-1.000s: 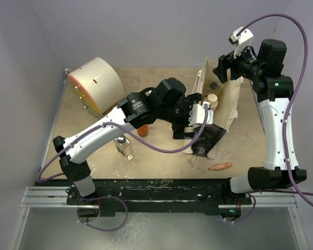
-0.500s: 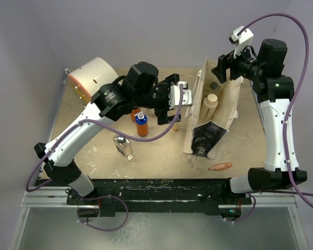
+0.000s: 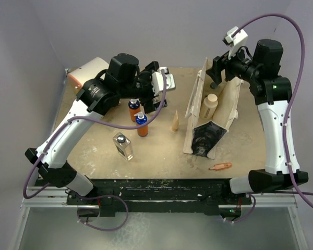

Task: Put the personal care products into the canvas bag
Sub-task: Pick up the care product from the center of the board.

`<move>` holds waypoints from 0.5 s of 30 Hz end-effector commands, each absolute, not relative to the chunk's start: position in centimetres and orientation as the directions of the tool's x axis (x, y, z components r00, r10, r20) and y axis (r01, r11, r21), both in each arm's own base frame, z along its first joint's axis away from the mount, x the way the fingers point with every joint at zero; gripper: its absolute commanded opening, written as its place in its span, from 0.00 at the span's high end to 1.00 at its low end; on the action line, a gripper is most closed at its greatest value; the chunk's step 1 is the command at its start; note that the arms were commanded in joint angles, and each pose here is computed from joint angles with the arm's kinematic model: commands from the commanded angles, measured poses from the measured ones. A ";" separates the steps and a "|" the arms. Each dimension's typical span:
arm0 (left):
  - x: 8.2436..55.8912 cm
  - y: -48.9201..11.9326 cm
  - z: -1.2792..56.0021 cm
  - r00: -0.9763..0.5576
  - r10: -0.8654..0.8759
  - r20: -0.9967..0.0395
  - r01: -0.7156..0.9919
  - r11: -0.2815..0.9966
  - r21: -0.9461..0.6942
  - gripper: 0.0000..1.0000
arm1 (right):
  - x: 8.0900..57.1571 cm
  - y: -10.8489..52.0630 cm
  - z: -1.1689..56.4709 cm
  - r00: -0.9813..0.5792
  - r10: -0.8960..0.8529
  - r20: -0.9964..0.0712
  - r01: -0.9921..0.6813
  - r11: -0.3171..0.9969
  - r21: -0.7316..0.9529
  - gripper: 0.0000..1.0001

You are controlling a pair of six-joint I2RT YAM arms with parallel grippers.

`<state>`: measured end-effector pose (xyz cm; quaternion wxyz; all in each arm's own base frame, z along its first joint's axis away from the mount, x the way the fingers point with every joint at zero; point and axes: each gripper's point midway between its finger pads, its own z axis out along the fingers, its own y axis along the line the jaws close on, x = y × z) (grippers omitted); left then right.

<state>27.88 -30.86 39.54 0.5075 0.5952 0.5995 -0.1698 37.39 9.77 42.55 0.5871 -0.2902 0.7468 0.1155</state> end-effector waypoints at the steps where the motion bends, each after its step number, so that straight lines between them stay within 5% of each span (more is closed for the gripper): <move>1: 28.9 -28.6 41.9 0.233 0.508 -0.829 0.844 0.319 0.432 0.01 | 35.8 10.2 45.7 -0.045 -0.289 -0.956 -0.570 0.793 -0.213 0.24; 15: 30.3 -25.3 42.2 0.188 0.507 -0.841 0.807 0.408 0.427 0.01 | 34.5 10.5 43.9 -0.073 -0.326 -0.942 -0.615 0.759 -0.215 0.12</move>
